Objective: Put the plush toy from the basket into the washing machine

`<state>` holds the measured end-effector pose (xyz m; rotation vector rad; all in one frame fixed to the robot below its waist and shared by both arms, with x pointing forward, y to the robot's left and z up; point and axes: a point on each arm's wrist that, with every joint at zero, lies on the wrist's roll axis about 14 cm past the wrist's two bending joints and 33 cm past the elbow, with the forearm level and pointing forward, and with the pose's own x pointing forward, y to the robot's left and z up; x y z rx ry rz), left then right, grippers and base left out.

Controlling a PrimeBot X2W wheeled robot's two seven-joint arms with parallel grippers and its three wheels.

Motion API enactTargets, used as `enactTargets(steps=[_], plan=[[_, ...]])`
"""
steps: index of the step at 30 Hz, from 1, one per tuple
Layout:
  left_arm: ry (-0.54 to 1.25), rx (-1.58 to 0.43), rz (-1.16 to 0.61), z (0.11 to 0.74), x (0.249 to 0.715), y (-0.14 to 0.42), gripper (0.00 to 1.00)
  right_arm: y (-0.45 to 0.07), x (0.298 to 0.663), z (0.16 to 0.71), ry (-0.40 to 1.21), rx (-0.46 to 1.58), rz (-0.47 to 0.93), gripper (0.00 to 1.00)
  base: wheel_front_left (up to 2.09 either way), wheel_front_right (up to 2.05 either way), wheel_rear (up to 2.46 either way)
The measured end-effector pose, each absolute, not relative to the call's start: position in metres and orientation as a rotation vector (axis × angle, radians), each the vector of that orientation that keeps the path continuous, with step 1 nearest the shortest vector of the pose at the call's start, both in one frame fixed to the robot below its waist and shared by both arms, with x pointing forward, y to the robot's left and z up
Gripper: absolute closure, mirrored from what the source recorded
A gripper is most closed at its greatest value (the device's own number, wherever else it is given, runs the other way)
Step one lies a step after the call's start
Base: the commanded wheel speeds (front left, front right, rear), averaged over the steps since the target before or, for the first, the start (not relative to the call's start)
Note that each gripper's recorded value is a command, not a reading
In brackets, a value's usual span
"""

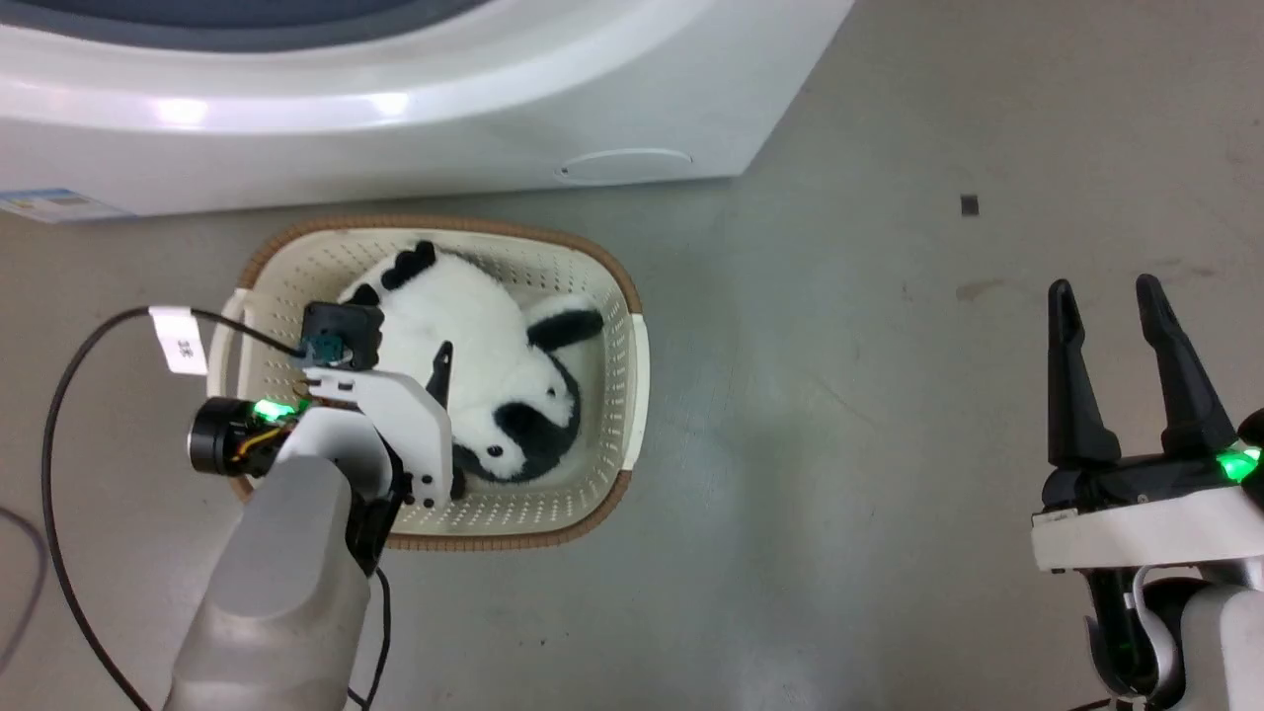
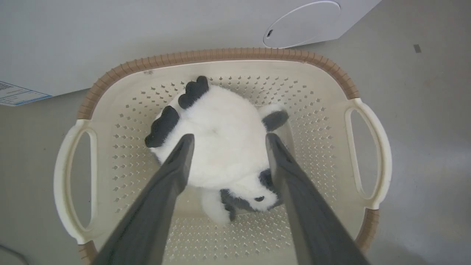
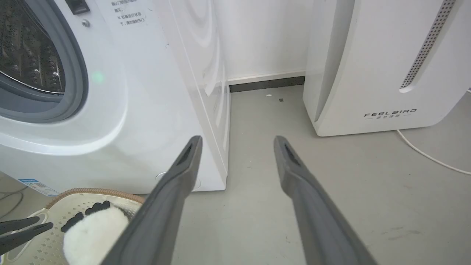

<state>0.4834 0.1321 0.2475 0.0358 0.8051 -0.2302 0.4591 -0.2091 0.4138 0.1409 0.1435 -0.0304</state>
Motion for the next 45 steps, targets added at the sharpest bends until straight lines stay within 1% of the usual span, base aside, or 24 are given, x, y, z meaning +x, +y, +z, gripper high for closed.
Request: enactTargets(steps=[11, 19, 33, 34, 35, 36, 45], plan=[[0.962, 0.075, -0.248, 0.184, 0.489, 0.138, 0.00, -0.218, 0.471, 0.374, 0.196, 0.154, -0.062, 0.00, 0.00, 0.00, 0.00], [1.074, 0.088, -0.252, 0.144, 0.485, 0.138, 0.00, -0.226, 0.475, 0.350, 0.224, 0.156, -0.087, 0.00, 0.00, 0.00, 0.00], [1.186, 0.134, -0.251, 0.091, 0.489, 0.144, 0.00, -0.238, 0.480, 0.316, 0.252, 0.174, -0.130, 0.00, 0.00, 0.00, 0.00], [1.192, 0.138, -0.252, 0.089, 0.489, 0.144, 0.04, -0.238, 0.481, 0.314, 0.252, 0.175, -0.131, 0.00, 0.00, 0.00, 0.00], [1.198, 0.139, -0.252, 0.086, 0.488, 0.145, 0.87, -0.238, 0.482, 0.313, 0.249, 0.178, -0.133, 0.00, 0.00, 0.00, 0.00], [1.198, 0.140, -0.251, 0.084, 0.489, 0.145, 1.00, -0.239, 0.483, 0.312, 0.246, 0.181, -0.134, 0.00, 0.00, 0.00, 0.00], [1.224, 0.141, -0.253, 0.080, 0.489, 0.150, 1.00, -0.245, 0.489, 0.318, 0.206, 0.209, -0.157, 0.00, 0.00, 0.00, 0.00]])
